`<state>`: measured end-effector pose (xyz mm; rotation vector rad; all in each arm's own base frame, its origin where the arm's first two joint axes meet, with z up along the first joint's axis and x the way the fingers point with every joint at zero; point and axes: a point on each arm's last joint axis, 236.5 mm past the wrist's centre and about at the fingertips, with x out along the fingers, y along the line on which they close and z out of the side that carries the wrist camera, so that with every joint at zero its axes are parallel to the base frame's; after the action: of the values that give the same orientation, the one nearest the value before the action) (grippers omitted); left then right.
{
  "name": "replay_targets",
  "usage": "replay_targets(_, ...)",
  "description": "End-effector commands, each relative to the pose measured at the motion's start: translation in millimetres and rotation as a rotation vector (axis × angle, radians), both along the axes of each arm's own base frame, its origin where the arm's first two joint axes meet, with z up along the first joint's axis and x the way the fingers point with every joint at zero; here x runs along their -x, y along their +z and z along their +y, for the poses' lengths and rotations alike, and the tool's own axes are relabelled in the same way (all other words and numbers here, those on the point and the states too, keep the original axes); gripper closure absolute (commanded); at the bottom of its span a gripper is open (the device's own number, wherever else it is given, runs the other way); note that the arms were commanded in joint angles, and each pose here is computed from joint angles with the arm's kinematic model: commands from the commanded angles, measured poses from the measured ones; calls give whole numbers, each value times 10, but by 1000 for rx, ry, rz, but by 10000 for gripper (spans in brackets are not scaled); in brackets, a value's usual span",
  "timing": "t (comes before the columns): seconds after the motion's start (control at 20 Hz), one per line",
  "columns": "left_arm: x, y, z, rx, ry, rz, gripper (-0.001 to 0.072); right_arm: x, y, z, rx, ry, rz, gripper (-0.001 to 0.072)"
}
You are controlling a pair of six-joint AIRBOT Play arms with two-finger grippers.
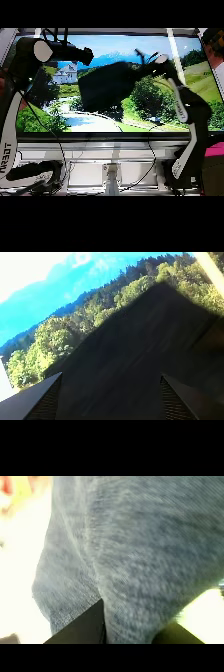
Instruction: Fold the clothes and pants, and hang the long-sleeved shirts on hangers.
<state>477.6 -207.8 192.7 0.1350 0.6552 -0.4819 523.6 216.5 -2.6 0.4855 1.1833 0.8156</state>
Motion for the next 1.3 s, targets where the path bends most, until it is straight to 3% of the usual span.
replay_targets(0.0,0,5,1,0,0,-2,7,-372,546,-1050,216,-223,-186,675)
replay_targets(0.15,0,5,1,0,0,-2,8,-429,1013,-2333,373,-495,-254,675)
replay_targets(0.3,0,5,1,0,0,-2,8,-114,1332,-3630,521,-747,-252,675)
replay_targets(0.55,0,5,1,0,0,-2,7,1255,1415,-5325,728,-1151,31,675)
replay_targets(0.65,0,5,1,0,0,-2,7,1921,1214,-5546,784,-1251,283,675)
replay_targets(0.8,-1,5,3,0,0,-2,7,2651,1196,-5755,994,-1299,521,676)
replay_targets(1.05,0,5,1,0,0,-2,7,2749,1180,-5618,985,-1236,578,674)
replay_targets(1.2,0,5,1,0,0,-2,7,2706,1121,-5429,914,-1173,599,668)
replay_targets(1.25,-1,5,3,0,0,-2,7,2686,1105,-5359,891,-1137,600,599)
